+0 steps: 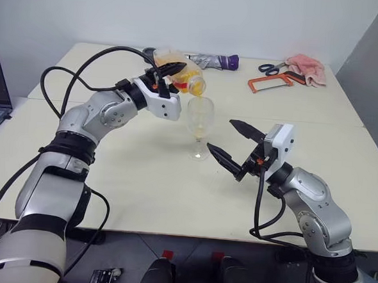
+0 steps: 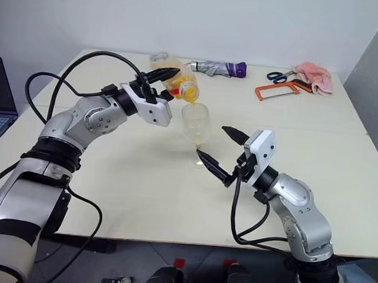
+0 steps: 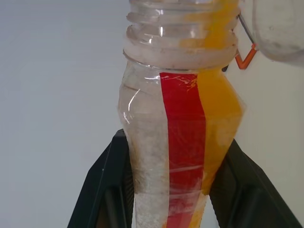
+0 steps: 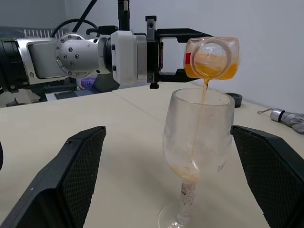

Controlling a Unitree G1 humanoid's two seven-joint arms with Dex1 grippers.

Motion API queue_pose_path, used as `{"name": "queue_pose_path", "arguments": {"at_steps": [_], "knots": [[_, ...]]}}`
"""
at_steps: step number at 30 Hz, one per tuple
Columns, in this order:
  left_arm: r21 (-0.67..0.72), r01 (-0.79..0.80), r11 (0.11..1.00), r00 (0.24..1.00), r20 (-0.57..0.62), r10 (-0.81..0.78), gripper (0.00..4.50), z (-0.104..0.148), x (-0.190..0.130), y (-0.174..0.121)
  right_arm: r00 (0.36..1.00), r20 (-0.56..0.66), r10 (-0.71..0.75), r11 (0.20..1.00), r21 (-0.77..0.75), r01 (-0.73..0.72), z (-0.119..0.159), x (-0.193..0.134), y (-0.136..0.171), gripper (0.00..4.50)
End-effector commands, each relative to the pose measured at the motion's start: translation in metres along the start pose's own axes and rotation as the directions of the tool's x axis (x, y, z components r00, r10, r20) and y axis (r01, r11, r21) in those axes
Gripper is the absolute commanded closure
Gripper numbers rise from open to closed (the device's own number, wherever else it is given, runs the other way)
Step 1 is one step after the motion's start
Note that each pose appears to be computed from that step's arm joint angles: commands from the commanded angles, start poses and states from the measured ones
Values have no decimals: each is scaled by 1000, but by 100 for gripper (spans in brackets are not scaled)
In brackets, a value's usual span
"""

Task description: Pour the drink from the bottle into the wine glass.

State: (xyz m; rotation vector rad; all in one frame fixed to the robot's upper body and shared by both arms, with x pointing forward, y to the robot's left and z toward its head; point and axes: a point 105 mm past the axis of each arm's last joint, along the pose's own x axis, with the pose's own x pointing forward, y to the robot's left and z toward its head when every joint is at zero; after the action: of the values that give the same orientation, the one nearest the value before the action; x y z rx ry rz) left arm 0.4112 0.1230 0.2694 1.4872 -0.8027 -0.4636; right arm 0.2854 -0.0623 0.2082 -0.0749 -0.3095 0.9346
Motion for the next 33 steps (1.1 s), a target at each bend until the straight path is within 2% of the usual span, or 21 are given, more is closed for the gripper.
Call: {"name": "queue_pose_path", "arguments": {"at_steps": [1,33], "knots": [[57,-73,996,997,8,72,282,0,2,27,999,45,20,999,-27,-19,15,0,6,0],[132,-76,988,997,-5,78,282,-8,0,29,999,36,23,999,-26,-22,12,0,7,0]]}}
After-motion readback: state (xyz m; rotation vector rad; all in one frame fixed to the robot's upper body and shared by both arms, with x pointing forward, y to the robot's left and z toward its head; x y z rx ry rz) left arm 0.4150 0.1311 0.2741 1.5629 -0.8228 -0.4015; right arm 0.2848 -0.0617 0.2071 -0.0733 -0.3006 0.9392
